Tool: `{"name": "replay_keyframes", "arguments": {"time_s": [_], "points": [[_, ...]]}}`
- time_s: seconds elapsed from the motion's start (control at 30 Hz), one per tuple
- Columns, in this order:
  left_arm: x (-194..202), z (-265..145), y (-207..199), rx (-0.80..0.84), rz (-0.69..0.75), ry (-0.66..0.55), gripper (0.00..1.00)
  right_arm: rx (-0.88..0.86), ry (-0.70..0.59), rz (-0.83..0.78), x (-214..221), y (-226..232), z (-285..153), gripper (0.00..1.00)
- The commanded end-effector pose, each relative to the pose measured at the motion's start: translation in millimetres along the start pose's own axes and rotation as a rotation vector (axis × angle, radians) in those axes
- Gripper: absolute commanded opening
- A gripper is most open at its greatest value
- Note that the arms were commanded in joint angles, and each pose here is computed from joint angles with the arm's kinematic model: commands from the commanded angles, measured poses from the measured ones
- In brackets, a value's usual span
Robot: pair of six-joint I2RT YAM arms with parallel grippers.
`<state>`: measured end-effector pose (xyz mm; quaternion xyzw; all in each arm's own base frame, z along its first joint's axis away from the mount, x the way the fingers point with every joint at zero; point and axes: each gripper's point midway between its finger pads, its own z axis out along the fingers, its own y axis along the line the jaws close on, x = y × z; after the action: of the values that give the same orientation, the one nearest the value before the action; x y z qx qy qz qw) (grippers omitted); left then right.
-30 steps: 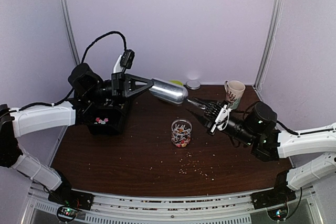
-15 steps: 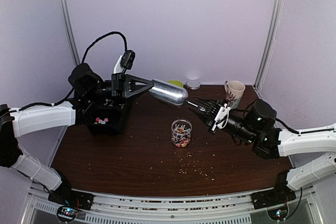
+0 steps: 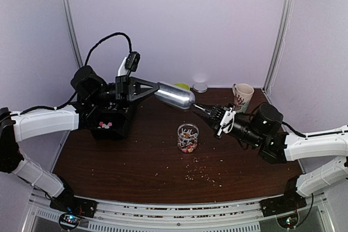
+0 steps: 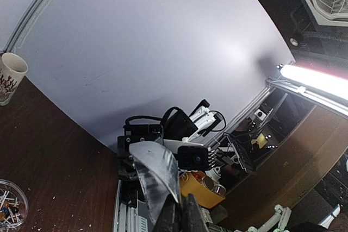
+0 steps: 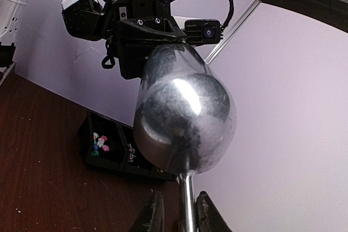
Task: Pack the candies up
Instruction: Pass from the left arm to the right
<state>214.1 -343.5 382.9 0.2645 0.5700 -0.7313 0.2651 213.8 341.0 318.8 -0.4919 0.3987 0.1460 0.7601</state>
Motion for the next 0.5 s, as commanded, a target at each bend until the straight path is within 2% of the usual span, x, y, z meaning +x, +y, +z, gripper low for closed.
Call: {"name": "replay_keyframes", "arguments": {"time_s": [0.0,0.23,0.47], "points": [[-2.8,2.4,-13.7,0.05,0.04,-0.003,0.0,0.04,-0.073,0.011,-19.3,-15.4,4.7,0.22],[-2.3,2.3,-13.0,0.054,0.025,-0.002,0.0,0.054,-0.097,0.01,-25.3,-19.3,4.9,0.21],[-3.8,3.2,-13.1,0.07,0.018,-0.007,0.0,0.023,-0.101,0.021,-25.1,-14.1,7.2,0.08]]}}
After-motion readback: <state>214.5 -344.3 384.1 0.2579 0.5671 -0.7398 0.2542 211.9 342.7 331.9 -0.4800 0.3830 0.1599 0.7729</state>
